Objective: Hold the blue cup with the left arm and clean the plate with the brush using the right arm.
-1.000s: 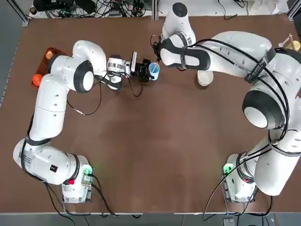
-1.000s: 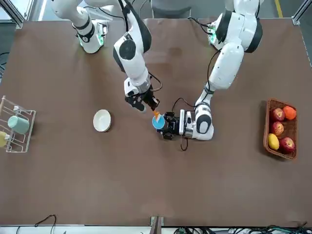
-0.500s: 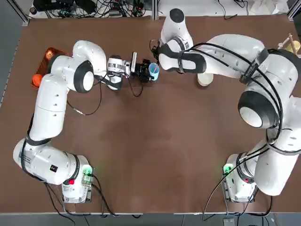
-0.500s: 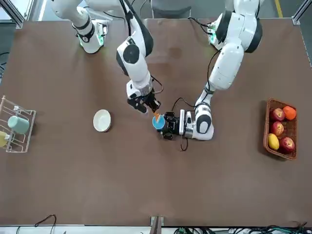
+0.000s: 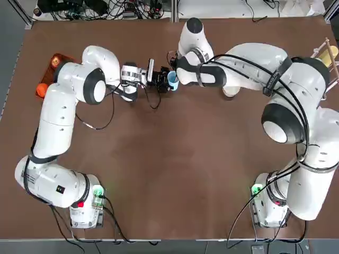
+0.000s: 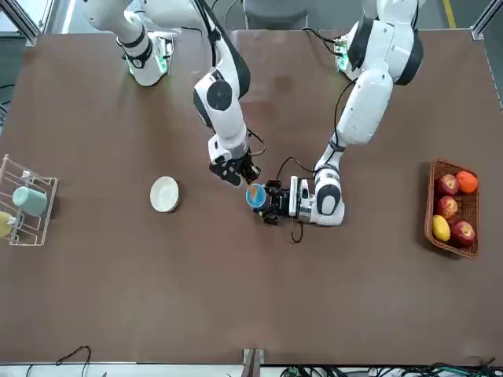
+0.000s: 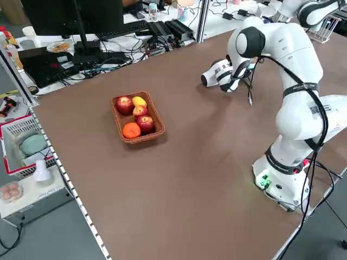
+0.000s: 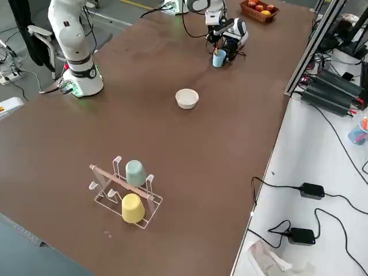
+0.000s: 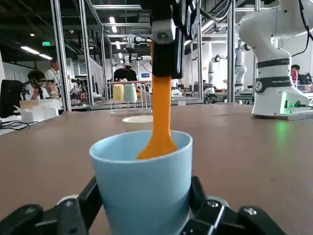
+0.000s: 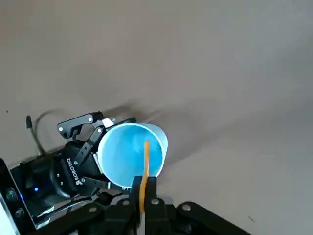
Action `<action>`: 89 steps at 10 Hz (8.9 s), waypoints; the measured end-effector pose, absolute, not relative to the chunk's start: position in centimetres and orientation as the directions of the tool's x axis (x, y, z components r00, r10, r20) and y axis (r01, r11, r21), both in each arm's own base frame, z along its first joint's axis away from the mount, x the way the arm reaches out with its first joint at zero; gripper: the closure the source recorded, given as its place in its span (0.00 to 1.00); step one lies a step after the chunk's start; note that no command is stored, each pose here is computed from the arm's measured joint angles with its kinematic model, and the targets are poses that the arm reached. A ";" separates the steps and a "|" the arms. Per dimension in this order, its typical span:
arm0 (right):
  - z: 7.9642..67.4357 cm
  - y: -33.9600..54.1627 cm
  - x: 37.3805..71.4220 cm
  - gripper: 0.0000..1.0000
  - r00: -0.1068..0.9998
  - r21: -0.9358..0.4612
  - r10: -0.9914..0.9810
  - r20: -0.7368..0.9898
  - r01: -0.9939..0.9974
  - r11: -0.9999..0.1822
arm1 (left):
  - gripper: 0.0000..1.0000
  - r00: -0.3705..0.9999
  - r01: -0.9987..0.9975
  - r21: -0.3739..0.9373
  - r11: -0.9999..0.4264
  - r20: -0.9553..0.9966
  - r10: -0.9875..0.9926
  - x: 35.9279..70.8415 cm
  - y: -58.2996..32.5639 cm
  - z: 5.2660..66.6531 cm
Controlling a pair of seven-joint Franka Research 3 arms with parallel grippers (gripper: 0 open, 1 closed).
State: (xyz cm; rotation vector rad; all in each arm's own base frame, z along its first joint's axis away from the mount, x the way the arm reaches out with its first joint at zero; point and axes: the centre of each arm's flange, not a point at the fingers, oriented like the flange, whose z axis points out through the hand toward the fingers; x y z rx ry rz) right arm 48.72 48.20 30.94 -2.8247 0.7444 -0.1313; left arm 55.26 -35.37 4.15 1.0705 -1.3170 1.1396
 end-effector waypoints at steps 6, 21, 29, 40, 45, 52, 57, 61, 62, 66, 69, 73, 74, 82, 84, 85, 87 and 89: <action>31.1 51.7 49.2 0.95 0.846 -0.257 -0.532 0.042 -0.506 -0.823 | 0.25 -0.057 -0.987 -0.057 0.151 0.998 0.006 55.3 -35.1 4.1; 29.5 49.2 52.0 0.95 0.821 -0.205 -0.561 0.106 -0.534 -0.820 | 0.25 -0.056 -0.987 -0.057 0.148 0.998 0.006 55.2 -35.3 4.1; 27.4 51.1 49.3 0.95 0.861 -0.123 -0.492 0.129 -0.478 -0.870 | 0.26 -0.055 -0.987 -0.056 0.149 0.998 0.006 55.2 -35.3 4.1; 31.3 53.3 49.9 0.95 0.769 -0.212 -0.629 0.118 -0.599 -0.772 | 0.26 -0.058 -0.987 -0.058 0.147 0.998 0.005 55.4 -35.2 4.1; 31.2 49.6 53.5 0.95 0.745 -0.193 -0.651 0.145 -0.624 -0.757 | 0.26 -0.058 -0.987 -0.058 0.148 0.998 0.005 55.3 -35.2 4.1; 33.3 51.0 52.0 0.95 0.767 -0.154 -0.629 0.130 -0.611 -0.777 | 0.26 -0.058 -0.987 -0.059 0.148 0.998 0.005 55.3 -35.3 4.1; 40.9 49.4 51.9 0.95 0.772 -0.178 -0.627 0.109 -0.605 -0.776 | 0.26 -0.058 -0.987 -0.059 0.149 0.998 0.005 55.3 -35.3 4.1; 46.2 43.1 55.7 0.95 0.771 -0.215 -0.626 0.115 -0.596 -0.774 | 0.24 -0.059 -0.987 -0.059 0.149 0.998 0.005 55.3 -35.3 4.2; 47.5 41.1 56.6 0.95 0.781 -0.211 -0.615 0.111 -0.586 -0.782 | 0.23 -0.059 -0.987 -0.059 0.149 0.998 0.005 55.3 -35.3 4.2; 50.3 33.9 58.8 0.95 0.829 -0.159 -0.554 0.073 -0.539 -0.827 | 0.01 -0.059 -0.987 -0.060 0.150 0.998 0.007 55.3 -35.5 4.3; 50.0 30.0 59.9 0.95 0.873 -0.164 -0.486 0.042 -0.474 -0.865 | 0.00 -0.060 -0.987 -0.061 0.151 0.998 0.008 55.3 -35.5 4.3; 48.5 23.2 61.6 0.95 0.904 -0.157 -0.427 0.013 -0.420 -0.894 | 0.00 -0.064 -0.987 -0.065 0.148 0.998 0.005 55.5 -35.3 4.5; 48.0 22.4 61.7 0.95 0.909 -0.155 -0.418 0.006 -0.412 -0.898 | 0.00 -0.064 -0.987 -0.064 0.148 0.998 0.003 55.5 -35.2 4.5; 42.7 17.7 60.6 0.95 0.951 -0.142 -0.309 0.013 -0.305 -0.942 | 0.00 -0.052 -0.988 -0.051 0.145 0.999 -0.005 55.2 -34.0 4.6; 41.9 16.5 60.4 0.95 0.966 -0.170 -0.260 -0.002 -0.257 -0.952 | 0.00 -0.051 -0.988 -0.050 0.144 0.999 -0.007 55.3 -33.7 4.5; 41.8 14.8 60.2 0.95 0.974 -0.203 -0.225 -0.012 -0.223 -0.953 | 0.00 -0.051 -0.988 -0.049 0.145 0.999 -0.010 55.3 -33.5 4.5; 41.8 12.0 59.5 0.95 0.977 -0.234 -0.211 -0.011 -0.207 -0.950 | 0.00 -0.051 -0.988 -0.048 0.148 0.998 -0.020 55.3 -32.6 4.6; 41.0 11.2 59.0 0.95 0.963 -0.280 -0.263 0.066 -0.235 -0.931 | 0.00 -0.051 -0.988 -0.046 0.145 0.998 -0.031 55.6 -31.3 4.8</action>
